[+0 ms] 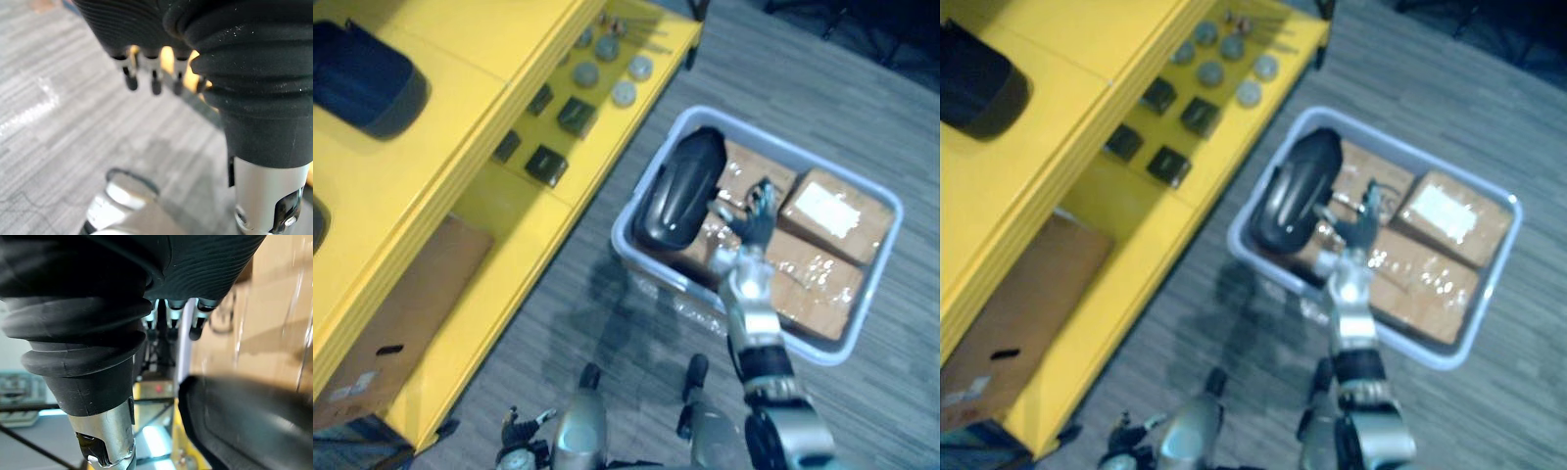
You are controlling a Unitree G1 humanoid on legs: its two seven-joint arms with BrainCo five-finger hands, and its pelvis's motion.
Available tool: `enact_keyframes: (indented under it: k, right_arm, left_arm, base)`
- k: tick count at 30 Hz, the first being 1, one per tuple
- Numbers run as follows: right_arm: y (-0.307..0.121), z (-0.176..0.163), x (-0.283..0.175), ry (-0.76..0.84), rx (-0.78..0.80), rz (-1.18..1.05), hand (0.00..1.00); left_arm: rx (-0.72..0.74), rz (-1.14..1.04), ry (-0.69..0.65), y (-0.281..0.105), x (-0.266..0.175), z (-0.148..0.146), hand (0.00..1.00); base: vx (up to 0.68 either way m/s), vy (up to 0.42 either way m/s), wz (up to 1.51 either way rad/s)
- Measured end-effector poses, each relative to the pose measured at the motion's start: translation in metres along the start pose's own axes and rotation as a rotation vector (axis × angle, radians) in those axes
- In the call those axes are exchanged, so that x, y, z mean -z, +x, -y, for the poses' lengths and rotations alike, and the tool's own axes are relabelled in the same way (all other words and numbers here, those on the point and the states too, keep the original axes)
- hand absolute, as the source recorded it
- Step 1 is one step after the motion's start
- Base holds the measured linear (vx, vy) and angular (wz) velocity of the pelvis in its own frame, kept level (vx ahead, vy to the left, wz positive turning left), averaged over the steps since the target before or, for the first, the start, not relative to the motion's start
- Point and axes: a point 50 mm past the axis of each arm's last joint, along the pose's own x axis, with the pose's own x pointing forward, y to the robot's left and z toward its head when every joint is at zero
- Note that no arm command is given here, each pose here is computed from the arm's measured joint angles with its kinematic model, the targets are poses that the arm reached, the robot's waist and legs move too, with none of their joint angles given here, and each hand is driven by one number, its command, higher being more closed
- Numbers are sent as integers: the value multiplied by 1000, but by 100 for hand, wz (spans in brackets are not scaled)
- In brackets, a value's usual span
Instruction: Walk over and take plastic housings, then place them on the shelf
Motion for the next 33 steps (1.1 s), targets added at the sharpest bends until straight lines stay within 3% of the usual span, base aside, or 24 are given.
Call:
enact_keyframes:
  k: [6, 10, 14, 23, 28, 33]
  right_arm:
    - [58, 20, -45, -61, 182, -12, 0]
    - [71, 46, -55, -112, 284, -19, 0]
    - [72, 51, -55, -117, 347, -27, 0]
    - [75, 45, -54, -73, 338, -91, 0]
    - [77, 34, -53, -115, 258, -122, 0]
    - [82, 44, -55, -181, 255, -131, 0]
  left_arm:
    - [55, 61, 44, 3, -17, 13, 0]
    - [83, 88, 68, 5, -27, 22, 0]
    - [85, 100, 124, 7, -31, 24, 0]
    - [94, 97, 139, 10, -37, 27, 0]
    - [93, 100, 104, 11, -41, 28, 0]
    - [99, 109, 111, 12, -44, 29, 0]
  base:
    - [-76, -12, 27]
    - [-52, -23, 25]
    - [-31, -26, 13]
    - [-12, -13, -4]
    - [-20, -15, -16]
    - [-10, -20, 5]
